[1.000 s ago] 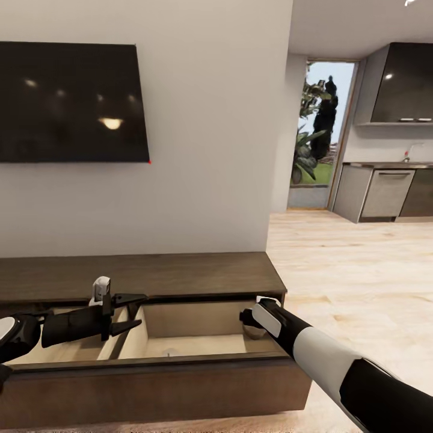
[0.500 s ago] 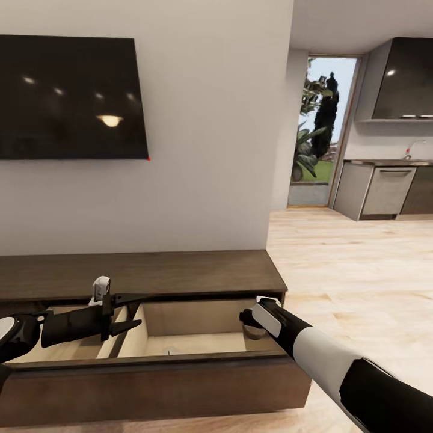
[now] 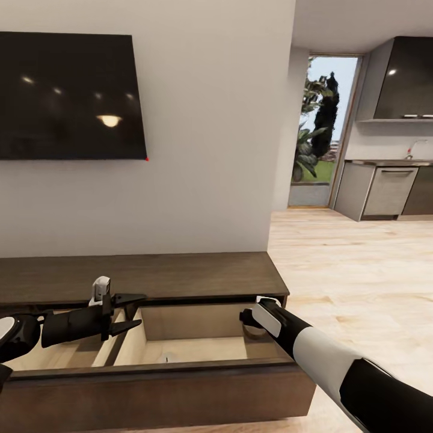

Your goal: Place each of the two pumpkins and all three candles from the living room inside a cabinet in the living room (use any cabinet), then make sure every cabinet is closed, and position the cauldron so it is next to a table in the living room.

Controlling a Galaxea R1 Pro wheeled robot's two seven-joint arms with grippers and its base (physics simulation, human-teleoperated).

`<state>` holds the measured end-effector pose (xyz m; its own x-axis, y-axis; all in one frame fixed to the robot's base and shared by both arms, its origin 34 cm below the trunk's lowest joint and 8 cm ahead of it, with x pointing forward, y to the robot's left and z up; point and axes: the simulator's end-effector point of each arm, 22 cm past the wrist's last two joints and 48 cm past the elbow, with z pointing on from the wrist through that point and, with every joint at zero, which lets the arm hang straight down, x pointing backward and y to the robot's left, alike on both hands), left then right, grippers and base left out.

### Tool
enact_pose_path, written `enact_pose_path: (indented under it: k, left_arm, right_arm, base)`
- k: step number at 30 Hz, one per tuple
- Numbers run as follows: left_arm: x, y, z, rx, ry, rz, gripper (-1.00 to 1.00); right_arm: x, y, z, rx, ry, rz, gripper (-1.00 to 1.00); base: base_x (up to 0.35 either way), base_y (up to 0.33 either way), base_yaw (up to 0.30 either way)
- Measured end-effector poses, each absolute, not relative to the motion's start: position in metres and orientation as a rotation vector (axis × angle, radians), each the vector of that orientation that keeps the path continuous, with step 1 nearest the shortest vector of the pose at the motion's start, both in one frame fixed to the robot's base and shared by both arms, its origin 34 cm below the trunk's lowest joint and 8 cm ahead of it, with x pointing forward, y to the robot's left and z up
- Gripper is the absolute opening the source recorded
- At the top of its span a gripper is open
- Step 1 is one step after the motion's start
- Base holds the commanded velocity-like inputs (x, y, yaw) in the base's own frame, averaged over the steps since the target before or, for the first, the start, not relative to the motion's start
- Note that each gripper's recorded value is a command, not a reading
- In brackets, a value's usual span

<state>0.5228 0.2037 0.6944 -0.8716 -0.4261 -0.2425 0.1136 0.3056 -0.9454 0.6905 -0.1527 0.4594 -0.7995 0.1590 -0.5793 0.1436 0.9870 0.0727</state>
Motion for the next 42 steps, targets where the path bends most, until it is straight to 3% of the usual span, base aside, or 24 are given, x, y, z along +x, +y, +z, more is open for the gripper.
enact_pose_path:
  k: [42]
  left_arm:
    - [0.537,0.204,0.654,-0.352,2.189,-1.609,1.00]
  right_arm:
    - [0.684,-0.152,0.405,0.216,2.595,0.026,-1.00]
  base:
    - [0.000,0.000,0.000]
